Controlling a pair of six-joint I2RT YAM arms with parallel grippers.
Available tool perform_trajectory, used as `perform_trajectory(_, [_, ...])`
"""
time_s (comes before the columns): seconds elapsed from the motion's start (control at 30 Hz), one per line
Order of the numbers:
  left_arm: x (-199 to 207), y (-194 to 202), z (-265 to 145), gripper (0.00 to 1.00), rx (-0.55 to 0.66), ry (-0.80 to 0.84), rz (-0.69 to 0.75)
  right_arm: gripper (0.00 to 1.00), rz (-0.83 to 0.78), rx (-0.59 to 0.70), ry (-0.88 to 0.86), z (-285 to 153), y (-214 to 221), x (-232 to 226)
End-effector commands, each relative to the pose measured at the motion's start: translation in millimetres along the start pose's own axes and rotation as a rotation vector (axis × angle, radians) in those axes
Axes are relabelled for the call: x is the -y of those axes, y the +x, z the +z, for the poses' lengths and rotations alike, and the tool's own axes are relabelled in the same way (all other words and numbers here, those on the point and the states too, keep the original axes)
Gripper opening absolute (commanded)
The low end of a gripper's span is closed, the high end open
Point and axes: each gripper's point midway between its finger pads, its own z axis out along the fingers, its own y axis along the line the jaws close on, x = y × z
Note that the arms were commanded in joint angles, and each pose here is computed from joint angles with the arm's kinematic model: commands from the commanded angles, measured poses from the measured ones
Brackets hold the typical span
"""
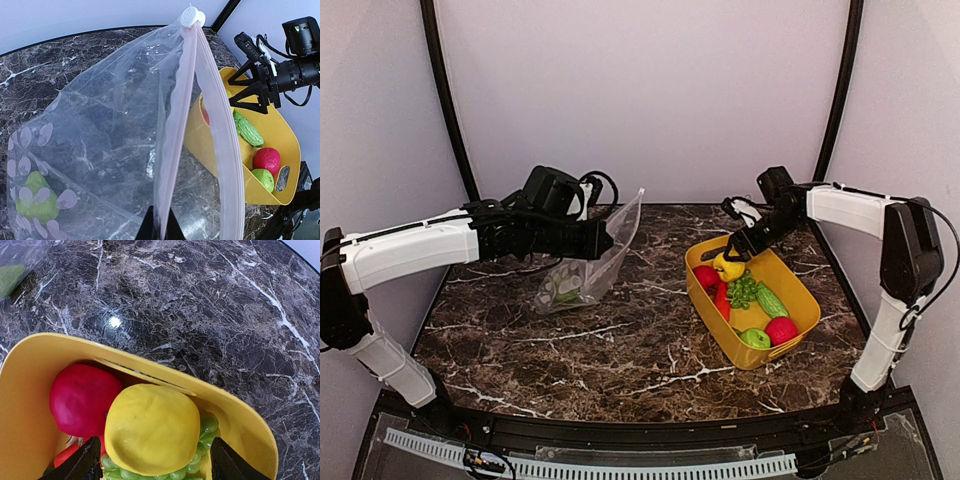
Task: Place the food in the zip-top bag and seal the zipper
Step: Pick up the fake fruit from the bin.
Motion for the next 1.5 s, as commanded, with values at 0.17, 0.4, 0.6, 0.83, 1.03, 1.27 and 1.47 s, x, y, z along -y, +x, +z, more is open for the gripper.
perform_trajectory(0.17, [0,10,-8,0.04,-0.028,0.015,0.002,0.75,0.069,-0.063,-0.017,21,2,9])
perform_trajectory(0.4, [-1,13,-6,0.04,-0.031,0.015,0.003,0.76,0.086,-0.093,-0.05,29,8,6])
perform_trajectory(0.6, [-1,15,-5,0.04,-0.036,0.018,0.002,0.71,0.082,-0.094,-0.053,24,10,3])
perform_trajectory(0.83, [1,14,-4,0.05,-0.034,0.028,-0.006,0.6,0.038,-0.03,-0.013,-6,-2,0])
perform_trajectory(1.03, [2,14,0,0.05,-0.038,0.031,-0.007,0.57,-0.014,0.046,0.025,-44,-12,-9])
perform_trajectory(1.27, [4,12,8,0.05,-0.041,0.029,0.001,0.56,-0.101,0.176,-0.004,-94,-31,-34])
perform_trajectory(1.47, [11,8,16,0.04,-0.048,0.044,-0.004,0.54,-0.174,0.377,-0.154,-147,-64,-77])
